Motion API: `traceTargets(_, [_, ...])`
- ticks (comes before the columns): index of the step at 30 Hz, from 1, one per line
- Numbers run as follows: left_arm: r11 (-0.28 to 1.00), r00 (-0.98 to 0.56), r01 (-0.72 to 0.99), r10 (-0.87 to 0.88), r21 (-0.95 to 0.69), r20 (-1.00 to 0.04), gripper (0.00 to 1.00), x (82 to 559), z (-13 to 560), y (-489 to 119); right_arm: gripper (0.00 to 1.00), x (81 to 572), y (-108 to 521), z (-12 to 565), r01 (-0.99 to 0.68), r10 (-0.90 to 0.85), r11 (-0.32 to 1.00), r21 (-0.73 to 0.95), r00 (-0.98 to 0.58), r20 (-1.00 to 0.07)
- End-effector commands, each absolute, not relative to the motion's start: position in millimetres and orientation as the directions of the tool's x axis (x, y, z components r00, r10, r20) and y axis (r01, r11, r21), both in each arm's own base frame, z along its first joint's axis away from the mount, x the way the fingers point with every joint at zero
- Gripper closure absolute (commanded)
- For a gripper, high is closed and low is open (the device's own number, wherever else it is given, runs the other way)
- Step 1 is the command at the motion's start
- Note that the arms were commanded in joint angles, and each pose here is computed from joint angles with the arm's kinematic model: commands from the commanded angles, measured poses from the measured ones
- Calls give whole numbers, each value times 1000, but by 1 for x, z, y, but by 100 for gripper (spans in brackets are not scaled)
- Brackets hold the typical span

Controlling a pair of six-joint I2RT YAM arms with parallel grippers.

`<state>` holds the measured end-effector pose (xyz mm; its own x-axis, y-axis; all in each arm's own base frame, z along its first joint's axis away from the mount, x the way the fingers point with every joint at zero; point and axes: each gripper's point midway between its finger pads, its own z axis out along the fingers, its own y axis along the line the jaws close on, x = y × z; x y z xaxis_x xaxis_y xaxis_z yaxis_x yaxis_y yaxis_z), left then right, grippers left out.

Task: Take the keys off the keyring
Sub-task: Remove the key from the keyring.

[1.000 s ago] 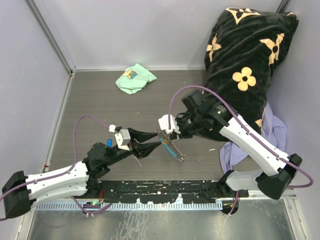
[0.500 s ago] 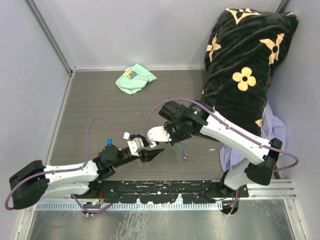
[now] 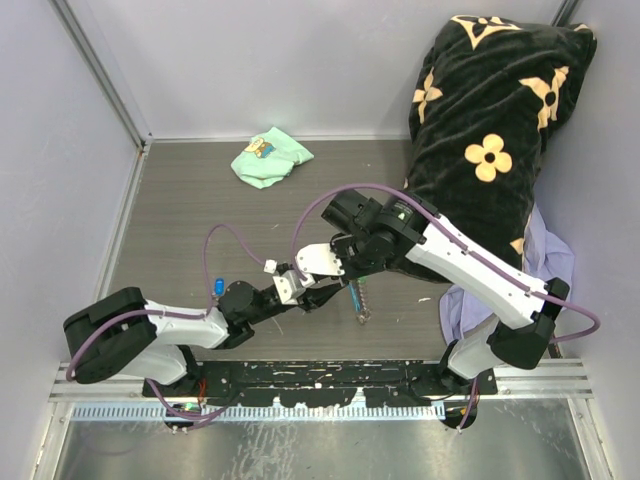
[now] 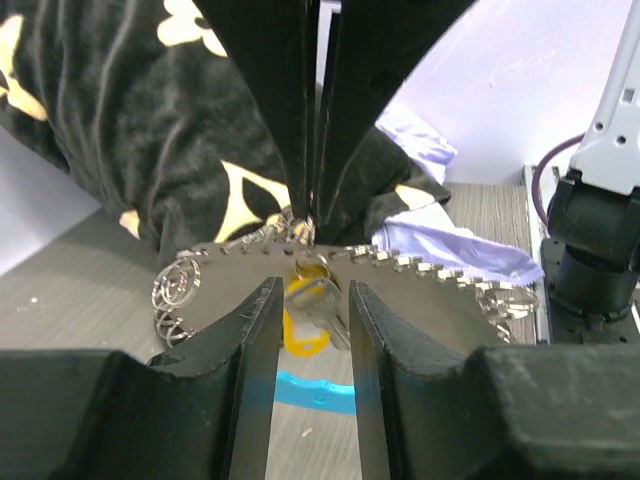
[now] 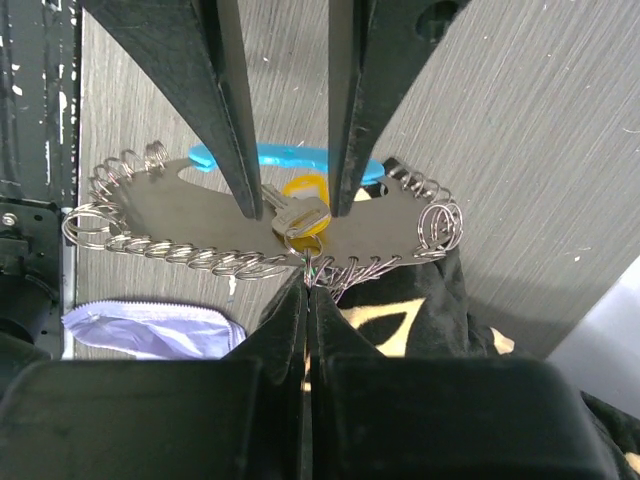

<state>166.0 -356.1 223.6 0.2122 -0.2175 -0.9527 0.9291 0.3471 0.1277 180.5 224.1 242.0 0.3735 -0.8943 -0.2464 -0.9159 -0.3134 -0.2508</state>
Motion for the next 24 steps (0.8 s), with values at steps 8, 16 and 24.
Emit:
traceTargets(8, [402, 343, 897, -373, 183, -862, 68, 169, 292, -353, 99, 176, 227, 281, -913, -842, -285, -292, 384, -379])
traceTargets(16, [388, 334, 906, -401, 172, -853, 74, 168, 303, -358, 99, 175, 231, 284, -914, -832, -287, -287, 386, -397])
traceTargets(24, [371, 316, 914, -393, 166, -863, 77, 168, 296, -362, 99, 176, 232, 287, -913, -828, -284, -293, 388, -405])
